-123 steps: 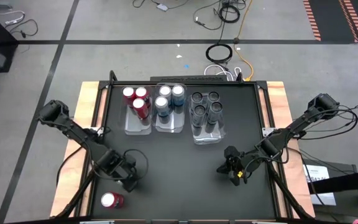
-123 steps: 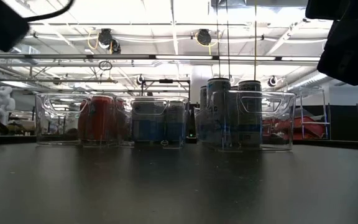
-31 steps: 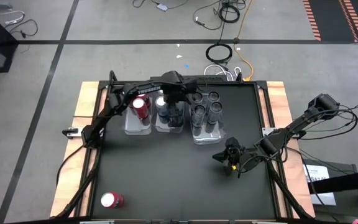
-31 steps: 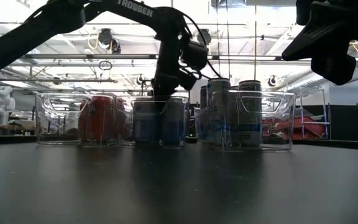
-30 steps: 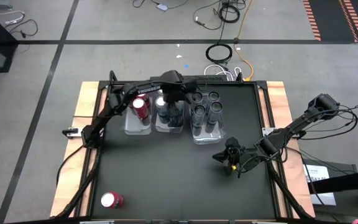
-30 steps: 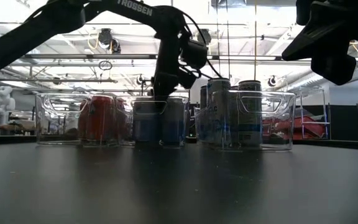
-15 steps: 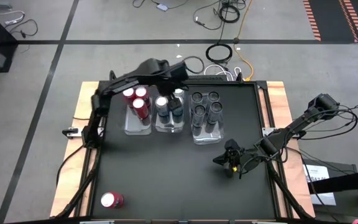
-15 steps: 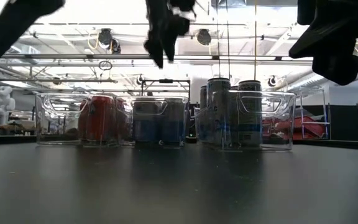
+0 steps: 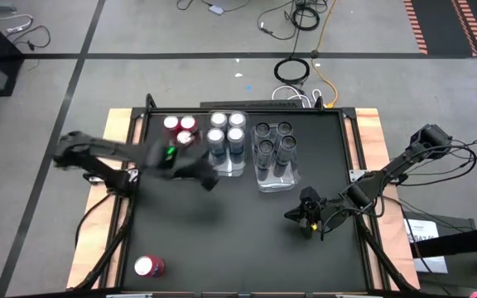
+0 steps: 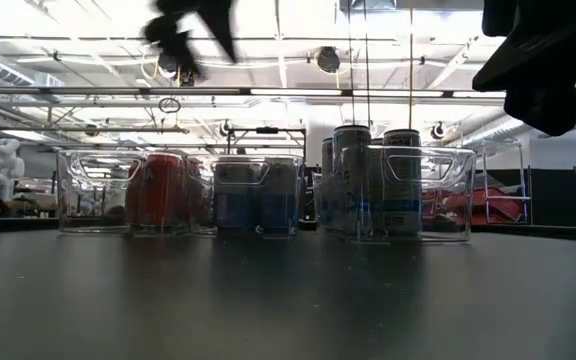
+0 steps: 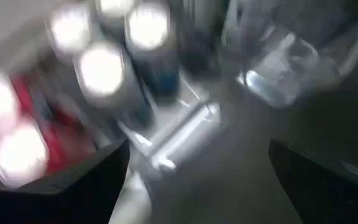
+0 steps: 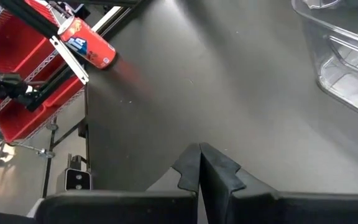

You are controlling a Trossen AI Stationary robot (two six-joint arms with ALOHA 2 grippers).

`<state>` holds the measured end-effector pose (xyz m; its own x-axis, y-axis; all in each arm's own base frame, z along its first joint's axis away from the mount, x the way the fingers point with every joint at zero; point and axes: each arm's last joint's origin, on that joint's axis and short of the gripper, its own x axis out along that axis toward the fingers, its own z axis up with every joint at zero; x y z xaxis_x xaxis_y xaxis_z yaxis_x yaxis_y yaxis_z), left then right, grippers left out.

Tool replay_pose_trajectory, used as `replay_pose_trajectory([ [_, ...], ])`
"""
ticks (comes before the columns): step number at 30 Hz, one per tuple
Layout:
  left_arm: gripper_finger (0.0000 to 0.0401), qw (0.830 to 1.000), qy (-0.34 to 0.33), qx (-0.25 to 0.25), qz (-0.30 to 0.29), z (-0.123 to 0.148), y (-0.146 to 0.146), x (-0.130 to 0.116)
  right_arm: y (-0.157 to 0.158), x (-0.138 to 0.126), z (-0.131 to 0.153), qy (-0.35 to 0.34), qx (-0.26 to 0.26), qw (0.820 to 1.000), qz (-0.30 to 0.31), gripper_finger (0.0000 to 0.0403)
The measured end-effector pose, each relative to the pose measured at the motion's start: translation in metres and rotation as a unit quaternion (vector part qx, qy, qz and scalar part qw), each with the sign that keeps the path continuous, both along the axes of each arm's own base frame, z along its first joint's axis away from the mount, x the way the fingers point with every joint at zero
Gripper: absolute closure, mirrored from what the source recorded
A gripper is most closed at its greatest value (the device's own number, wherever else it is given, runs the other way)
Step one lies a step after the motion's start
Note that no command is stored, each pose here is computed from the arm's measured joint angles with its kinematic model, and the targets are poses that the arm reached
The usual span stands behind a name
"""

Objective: Sort soda cans
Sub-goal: Put the orange soda can into the left transparent bin

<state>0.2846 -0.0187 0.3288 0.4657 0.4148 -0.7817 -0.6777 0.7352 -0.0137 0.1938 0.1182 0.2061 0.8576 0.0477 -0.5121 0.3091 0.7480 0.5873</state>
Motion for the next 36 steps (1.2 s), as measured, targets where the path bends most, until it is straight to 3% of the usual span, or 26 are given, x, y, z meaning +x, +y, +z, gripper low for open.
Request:
replay_pose_trajectory([
  [4, 0.0006, 0.991, -0.065, -0.106, 0.053, -0.036, -0.043, -0.056, 0.0, 0.0, 0.0, -0.001, -0.017, 1.0, 0.01, 0.0403],
  [8, 0.0006, 0.967, -0.099, -0.223, 0.073, -0.038, -0.072, -0.104, 0.0, 0.0, 0.0, -0.002, -0.036, 0.999, 0.021, 0.0403],
  [13, 0.0006, 0.943, -0.026, -0.311, 0.113, -0.032, -0.093, -0.138, -0.001, 0.0, 0.0, -0.003, -0.054, 0.998, 0.028, 0.0403],
  [18, 0.0006, 0.928, 0.059, -0.338, 0.146, -0.041, -0.109, -0.147, -0.001, 0.0, 0.0, -0.003, -0.056, 0.998, 0.029, 0.0403],
  [26, 0.0006, 0.922, 0.071, -0.366, 0.105, -0.049, -0.133, -0.137, -0.001, 0.0, 0.0, -0.003, -0.053, 0.998, 0.028, 0.0403],
  [36, 0.0006, 0.931, 0.101, -0.346, 0.059, -0.057, -0.146, -0.138, -0.001, 0.0, 0.0, 0.001, 0.021, 1.0, -0.017, 0.0403],
])
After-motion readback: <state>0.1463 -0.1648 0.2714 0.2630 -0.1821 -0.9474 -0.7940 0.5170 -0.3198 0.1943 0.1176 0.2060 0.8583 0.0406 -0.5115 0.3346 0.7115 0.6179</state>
